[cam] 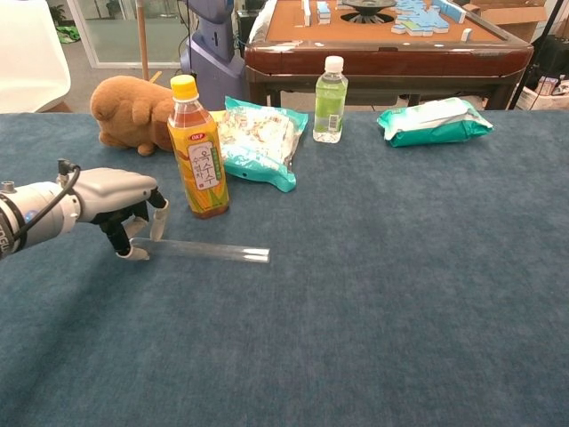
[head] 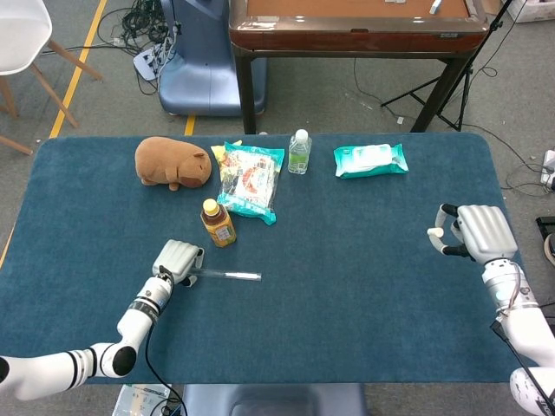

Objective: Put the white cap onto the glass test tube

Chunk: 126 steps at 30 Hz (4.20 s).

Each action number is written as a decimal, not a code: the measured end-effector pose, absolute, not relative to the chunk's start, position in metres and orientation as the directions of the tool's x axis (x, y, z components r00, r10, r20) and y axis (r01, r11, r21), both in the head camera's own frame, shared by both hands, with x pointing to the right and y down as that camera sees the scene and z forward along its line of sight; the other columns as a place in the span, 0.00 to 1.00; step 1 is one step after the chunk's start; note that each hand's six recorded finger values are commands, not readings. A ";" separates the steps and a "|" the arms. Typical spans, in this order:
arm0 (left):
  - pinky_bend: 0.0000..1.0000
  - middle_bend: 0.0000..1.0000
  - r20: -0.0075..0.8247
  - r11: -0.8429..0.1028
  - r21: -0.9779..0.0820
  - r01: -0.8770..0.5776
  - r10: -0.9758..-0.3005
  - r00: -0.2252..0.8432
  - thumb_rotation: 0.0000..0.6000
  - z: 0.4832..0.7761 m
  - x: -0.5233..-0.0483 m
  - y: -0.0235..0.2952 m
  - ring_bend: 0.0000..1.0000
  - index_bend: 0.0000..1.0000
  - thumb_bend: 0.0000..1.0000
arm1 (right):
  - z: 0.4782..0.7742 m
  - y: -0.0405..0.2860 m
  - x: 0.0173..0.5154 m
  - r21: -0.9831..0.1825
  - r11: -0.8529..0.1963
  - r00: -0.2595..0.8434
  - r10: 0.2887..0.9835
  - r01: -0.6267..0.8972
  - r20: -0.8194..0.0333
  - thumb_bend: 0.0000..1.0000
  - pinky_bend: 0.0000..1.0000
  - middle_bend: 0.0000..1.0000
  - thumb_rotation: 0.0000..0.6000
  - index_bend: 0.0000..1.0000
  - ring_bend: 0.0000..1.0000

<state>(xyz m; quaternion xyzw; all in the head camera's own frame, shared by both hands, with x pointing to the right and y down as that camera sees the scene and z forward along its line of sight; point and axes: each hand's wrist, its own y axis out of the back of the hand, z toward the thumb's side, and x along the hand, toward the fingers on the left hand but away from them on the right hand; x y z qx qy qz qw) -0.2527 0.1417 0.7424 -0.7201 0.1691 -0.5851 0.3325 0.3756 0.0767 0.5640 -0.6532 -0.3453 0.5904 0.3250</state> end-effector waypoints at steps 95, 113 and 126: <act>1.00 0.87 0.688 -0.764 -0.616 -0.192 -0.641 0.339 1.00 0.699 -0.222 0.140 0.92 0.60 0.26 | 0.561 0.087 0.353 -0.821 -0.553 0.158 0.832 0.146 -0.532 0.35 1.00 1.00 1.00 0.67 1.00; 1.00 0.88 0.662 -0.804 -0.441 -0.399 -0.592 0.461 1.00 0.644 -0.187 0.130 0.93 0.61 0.26 | 0.563 0.105 0.196 -0.753 -0.612 0.554 0.724 0.241 -0.411 0.35 1.00 1.00 1.00 0.68 1.00; 1.00 0.88 0.672 -0.824 -0.366 -0.432 -0.555 0.490 1.00 0.638 -0.158 0.125 0.93 0.62 0.26 | 0.553 0.114 0.147 -0.740 -0.614 0.642 0.690 0.275 -0.334 0.35 1.00 1.00 1.00 0.69 1.00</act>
